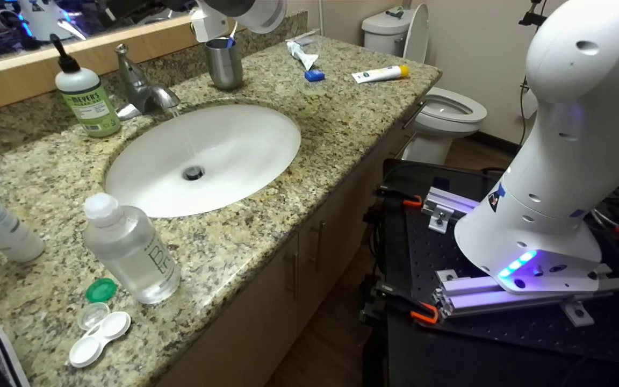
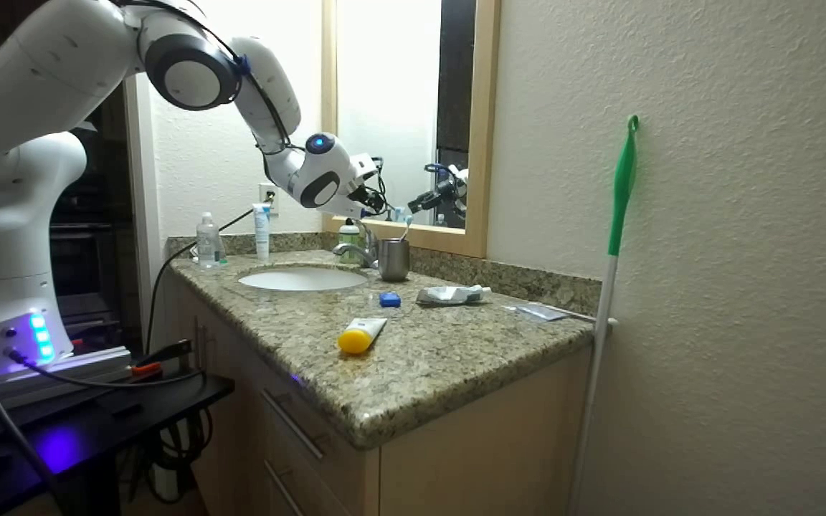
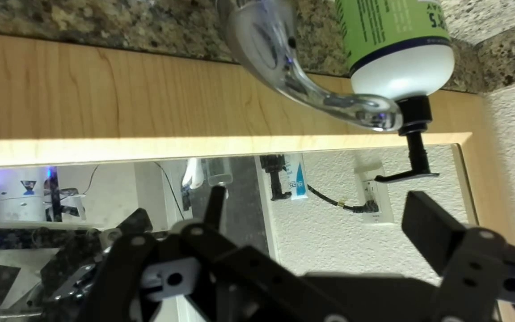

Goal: Turn the faucet handle upwards pick up the toothbrush wash it and then place it in the cup afterward turn the faucet handle downwards

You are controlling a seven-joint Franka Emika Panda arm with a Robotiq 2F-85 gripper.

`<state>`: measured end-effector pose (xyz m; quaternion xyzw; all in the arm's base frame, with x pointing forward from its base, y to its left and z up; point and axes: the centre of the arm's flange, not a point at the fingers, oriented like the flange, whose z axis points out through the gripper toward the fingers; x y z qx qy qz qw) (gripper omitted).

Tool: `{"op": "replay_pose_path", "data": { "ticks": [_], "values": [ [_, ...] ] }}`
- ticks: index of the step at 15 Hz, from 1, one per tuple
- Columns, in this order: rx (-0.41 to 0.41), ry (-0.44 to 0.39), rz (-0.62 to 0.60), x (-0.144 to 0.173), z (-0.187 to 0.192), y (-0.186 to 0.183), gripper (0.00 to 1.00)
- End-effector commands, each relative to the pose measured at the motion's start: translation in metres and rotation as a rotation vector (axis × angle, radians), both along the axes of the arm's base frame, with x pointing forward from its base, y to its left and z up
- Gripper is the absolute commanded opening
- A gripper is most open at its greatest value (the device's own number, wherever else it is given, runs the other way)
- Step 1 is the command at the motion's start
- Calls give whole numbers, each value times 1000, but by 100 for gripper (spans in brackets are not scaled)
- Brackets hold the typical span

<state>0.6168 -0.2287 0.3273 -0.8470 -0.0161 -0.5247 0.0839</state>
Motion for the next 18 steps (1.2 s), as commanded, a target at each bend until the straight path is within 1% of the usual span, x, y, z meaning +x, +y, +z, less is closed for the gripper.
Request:
{"op": "replay_pose_path", "data": {
  "ticks": [1,3,5,7,8,10,13,14,15,16,18],
  "values": [
    [-51,53,-82,18,-25,-20,100],
    [-92,106,-142,22,-53,-44,100],
    [-126,154,-167,20,-75,-62,100],
    [-138,187,-157,16,-86,-63,100],
    [-143,194,-125,11,-84,-53,100],
    [-154,197,-36,1,-78,-36,100],
    [-214,167,43,-8,-68,-14,100],
    [-245,156,63,-12,-67,-12,100],
    [-293,131,72,-15,-66,-11,100],
    [-321,131,91,-16,-66,-14,100],
    [-362,121,89,-19,-66,-19,100]
  ]
}}
